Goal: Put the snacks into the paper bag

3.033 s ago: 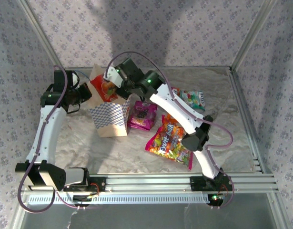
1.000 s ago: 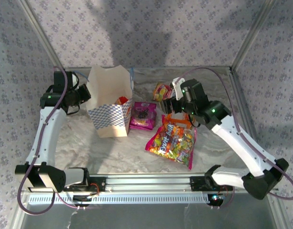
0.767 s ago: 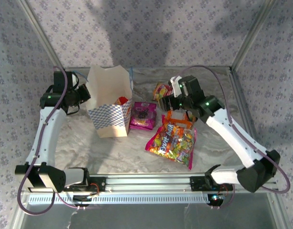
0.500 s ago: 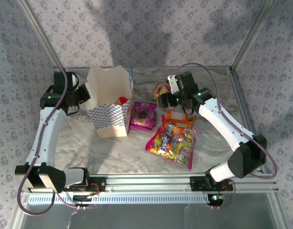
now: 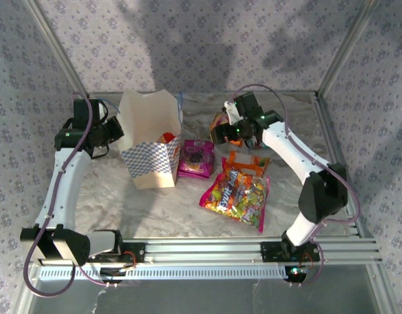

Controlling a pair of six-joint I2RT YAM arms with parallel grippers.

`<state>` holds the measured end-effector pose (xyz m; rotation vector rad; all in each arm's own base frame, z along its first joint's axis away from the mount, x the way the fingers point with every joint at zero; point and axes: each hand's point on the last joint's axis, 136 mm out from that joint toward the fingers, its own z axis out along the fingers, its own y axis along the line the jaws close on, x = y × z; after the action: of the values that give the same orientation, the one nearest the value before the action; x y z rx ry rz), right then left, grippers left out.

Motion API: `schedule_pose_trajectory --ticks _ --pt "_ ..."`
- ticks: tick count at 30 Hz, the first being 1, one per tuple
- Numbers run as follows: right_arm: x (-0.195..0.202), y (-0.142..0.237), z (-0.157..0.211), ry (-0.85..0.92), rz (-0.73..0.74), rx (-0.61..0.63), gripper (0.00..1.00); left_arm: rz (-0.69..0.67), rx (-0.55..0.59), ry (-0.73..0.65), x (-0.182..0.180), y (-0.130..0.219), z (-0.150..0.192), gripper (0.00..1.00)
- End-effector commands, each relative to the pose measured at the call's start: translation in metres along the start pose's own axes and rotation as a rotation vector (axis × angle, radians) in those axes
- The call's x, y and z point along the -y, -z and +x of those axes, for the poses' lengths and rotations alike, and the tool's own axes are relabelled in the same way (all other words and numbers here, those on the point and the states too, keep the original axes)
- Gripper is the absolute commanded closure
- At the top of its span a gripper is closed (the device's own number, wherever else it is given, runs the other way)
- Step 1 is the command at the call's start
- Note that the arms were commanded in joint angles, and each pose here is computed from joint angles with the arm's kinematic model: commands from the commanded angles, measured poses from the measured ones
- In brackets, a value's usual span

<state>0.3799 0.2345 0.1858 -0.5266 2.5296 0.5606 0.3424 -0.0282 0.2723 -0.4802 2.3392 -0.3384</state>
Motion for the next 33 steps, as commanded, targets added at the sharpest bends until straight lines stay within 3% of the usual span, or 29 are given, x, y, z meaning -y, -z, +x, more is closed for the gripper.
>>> schedule_pose_trajectory --ticks 1,27,33 --pt "-0.007 -0.007 0.002 -0.017 -0.053 -0.049 0.14 -0.01 0.032 -0.003 -0.004 0.007 -0.003 0.94" --pt "-0.001 -0.081 0.038 -0.125 -0.107 -0.236 0.1 -0.011 0.015 -0.005 -0.007 0.004 0.004 0.93" --pt "-0.004 -0.09 0.051 -0.122 -0.14 -0.279 0.05 -0.036 0.022 -0.022 -0.011 0.008 0.003 0.92"
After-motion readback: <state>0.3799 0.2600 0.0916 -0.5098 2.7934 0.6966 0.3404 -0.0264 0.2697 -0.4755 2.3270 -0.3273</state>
